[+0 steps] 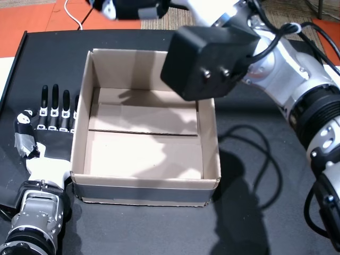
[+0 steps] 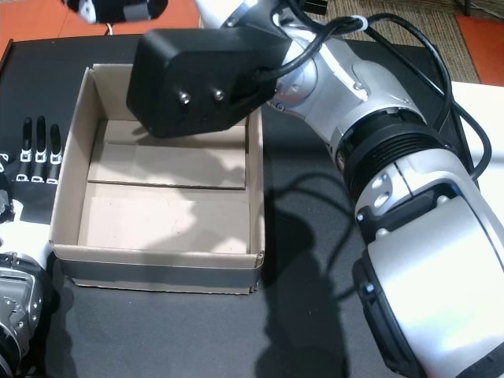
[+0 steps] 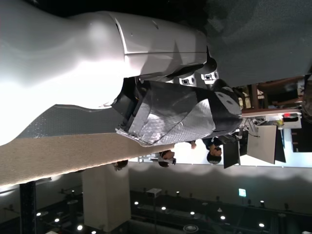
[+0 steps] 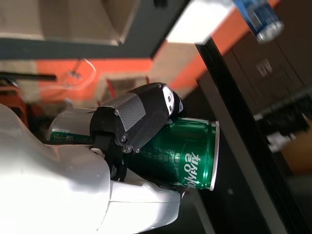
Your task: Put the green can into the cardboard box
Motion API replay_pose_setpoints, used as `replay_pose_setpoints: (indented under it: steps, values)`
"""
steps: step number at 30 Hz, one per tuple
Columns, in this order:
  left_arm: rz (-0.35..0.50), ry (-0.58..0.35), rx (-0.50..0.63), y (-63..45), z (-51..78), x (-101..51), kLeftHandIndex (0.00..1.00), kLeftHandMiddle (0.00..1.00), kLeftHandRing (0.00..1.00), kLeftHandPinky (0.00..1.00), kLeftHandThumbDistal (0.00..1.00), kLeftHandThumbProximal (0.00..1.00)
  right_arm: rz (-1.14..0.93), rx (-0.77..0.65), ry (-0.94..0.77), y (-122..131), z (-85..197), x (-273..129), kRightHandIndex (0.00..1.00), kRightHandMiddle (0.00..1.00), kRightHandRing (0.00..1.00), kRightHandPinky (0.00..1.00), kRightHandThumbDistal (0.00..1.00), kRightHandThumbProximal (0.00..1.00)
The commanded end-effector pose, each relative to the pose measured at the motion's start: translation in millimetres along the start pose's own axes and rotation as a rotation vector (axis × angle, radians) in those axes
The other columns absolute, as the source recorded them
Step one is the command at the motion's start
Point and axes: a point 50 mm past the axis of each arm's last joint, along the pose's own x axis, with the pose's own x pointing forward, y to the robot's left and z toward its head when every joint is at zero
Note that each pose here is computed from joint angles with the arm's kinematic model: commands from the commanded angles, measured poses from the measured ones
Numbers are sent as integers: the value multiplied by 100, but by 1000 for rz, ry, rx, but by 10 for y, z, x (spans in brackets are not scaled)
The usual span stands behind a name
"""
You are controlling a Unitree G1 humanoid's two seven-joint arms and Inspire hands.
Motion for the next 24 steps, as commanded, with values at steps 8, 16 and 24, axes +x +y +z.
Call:
replay_pose_setpoints:
  steps: [8,16,24]
  values:
    - [83,30,7,164,-86,-95,44,45,57,69,0,77,253,40,232,270,-205,-56,27,22,30,40,12,0]
    - [80,9,-4,162,-99,-98,43,46,58,70,0,80,735,139,459,423,-271,-84,19,20,29,40,28,0]
    - [70,19,-21,177,-122,-114,42,46,58,69,0,74,756,305,492,527,-293,-157,14,17,26,37,23,0]
